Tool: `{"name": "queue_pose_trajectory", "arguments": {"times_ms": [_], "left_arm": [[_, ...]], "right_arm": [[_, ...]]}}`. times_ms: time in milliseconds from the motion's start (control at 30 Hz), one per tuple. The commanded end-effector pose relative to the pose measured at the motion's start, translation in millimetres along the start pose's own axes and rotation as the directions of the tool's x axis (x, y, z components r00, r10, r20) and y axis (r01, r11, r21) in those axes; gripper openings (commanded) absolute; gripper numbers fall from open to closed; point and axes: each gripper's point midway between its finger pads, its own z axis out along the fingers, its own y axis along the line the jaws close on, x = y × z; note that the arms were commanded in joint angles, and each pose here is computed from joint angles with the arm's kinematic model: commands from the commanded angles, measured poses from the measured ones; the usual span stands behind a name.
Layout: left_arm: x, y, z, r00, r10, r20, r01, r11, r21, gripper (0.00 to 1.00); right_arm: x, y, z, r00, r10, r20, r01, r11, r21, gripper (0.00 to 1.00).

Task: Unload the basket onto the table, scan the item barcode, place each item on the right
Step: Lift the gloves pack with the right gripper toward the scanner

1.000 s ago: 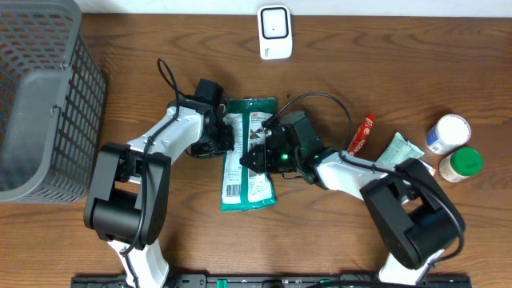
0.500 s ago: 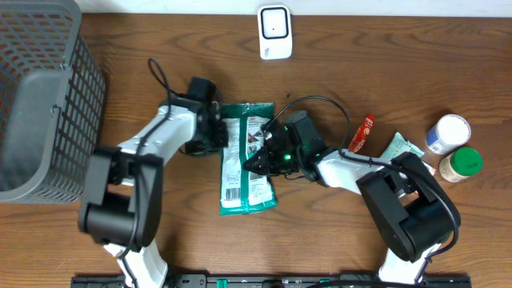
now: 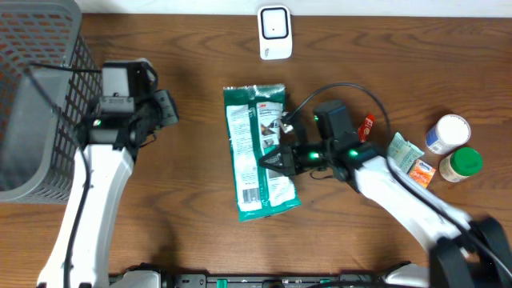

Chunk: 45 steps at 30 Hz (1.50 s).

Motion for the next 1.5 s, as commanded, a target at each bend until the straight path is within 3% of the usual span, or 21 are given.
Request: {"name": "queue_pose_trajectory", "arguments": {"times_ms": [0,100,267,367,500,567,667,767,1100,1467], "left_arm": [[-21,24,-18,0.995,-0.007,0.101,0.021,0.991,-0.129,0.10],[-23,29,-20,0.993,-0.042,0.112,0.057,0.990,-0.132,0.11],[-23,38,-16,0.993,-0.063,0.104,0.079,0.986,-0.150,0.12],[-23,39,-15,0.992,-0.065,0.103,0.081,0.985,-0.152,0.32],[-23,39,-15,0.993,-0.066,0.102,0.081,0.985,-0.153,0.32],[-22,39,-15,0.993,-0.066,0.099,0.081,0.985,-0.154,0.43],[-21,39,-15,0.993,-0.065,0.098,0.080,0.985,-0.155,0.51],[-21,39,-15,0.993,-0.066,0.098,0.080,0.985,-0.155,0.78],[-21,39,-15,0.993,-0.066,0.098,0.080,0.985,-0.154,0.80],[-21,39,-15,0.993,-0.066,0.098,0.080,0.985,-0.154,0.80]], "right_arm": [[-12,-4,-24,0.991,-0.100,0.092,0.086,0.984,0.154,0.01],[-10,-7,-42,0.987,-0.102,0.122,0.070,0.968,0.242,0.01],[-4,-7,-57,0.986,-0.115,0.120,0.080,0.961,0.264,0.01],[-3,-7,-57,0.983,-0.150,0.106,0.117,0.957,0.265,0.01],[-3,-7,-57,0.982,-0.158,0.102,0.126,0.956,0.266,0.01],[-3,-7,-57,0.982,-0.159,0.103,0.127,0.956,0.266,0.01],[-6,-12,-60,0.981,-0.160,0.114,0.119,0.947,0.299,0.01],[-12,-21,-69,0.979,-0.155,0.129,0.098,0.925,0.366,0.01],[-48,12,-125,0.944,-0.322,0.074,0.228,0.798,0.558,0.01],[-96,46,-201,0.875,-0.484,-0.004,0.284,0.506,0.815,0.01]]}}
